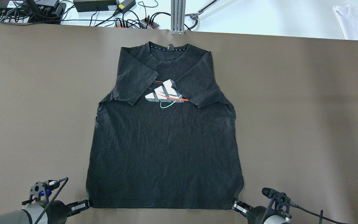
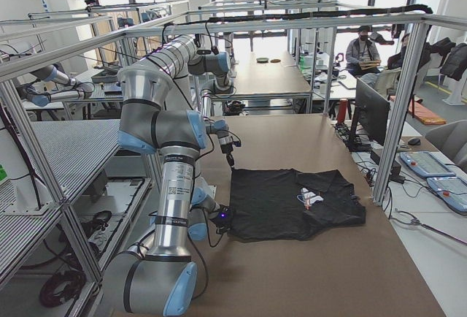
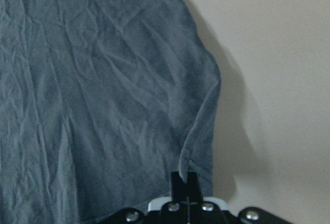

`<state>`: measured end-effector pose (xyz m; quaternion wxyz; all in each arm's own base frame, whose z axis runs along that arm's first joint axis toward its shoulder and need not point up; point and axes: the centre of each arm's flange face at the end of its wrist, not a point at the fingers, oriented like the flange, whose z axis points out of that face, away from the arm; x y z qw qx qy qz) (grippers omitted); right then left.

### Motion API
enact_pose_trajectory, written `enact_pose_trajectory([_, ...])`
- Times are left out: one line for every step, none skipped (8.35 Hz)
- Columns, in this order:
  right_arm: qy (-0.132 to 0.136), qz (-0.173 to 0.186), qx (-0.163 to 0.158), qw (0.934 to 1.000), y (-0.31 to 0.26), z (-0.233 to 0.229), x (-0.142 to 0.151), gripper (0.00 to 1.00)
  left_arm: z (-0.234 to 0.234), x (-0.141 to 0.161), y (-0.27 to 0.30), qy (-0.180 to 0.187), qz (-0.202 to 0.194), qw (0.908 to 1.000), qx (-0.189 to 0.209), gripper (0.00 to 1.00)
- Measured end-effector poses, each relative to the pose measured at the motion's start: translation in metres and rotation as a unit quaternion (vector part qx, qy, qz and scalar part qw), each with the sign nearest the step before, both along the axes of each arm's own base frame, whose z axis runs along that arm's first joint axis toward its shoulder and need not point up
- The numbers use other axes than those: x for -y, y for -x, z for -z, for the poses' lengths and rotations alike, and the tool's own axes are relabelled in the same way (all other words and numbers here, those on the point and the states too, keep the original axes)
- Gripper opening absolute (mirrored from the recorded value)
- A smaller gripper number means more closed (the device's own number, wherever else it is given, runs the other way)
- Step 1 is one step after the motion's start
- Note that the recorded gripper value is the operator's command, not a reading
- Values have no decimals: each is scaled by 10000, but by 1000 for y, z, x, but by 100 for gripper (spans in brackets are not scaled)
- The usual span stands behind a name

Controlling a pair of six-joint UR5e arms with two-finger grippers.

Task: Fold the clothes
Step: 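Grasp the hem corners nearest the robot with both grippers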

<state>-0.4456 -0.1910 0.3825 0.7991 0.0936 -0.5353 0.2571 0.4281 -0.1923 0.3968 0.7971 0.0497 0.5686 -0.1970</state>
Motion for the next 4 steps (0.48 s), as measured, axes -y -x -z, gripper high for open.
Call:
enact_pose_trajectory([-84,48,-97,9999,-1,25,1,0,14,2,7,-104,-22,9999,-94,0])
enact_pose_trajectory([-198,112,-208,9995,-8,56,2,0,25,7,13,-191,-58,9997,-154,0])
enact_pose_trajectory([-333,188,-284,9989,-20,83,5,0,38,20,19,-227,-122,9996,-121,0])
enact_pose_trajectory([-458,262,-354,9980,-32,98,14,0,60,42,24,-220,-192,9996,2,0])
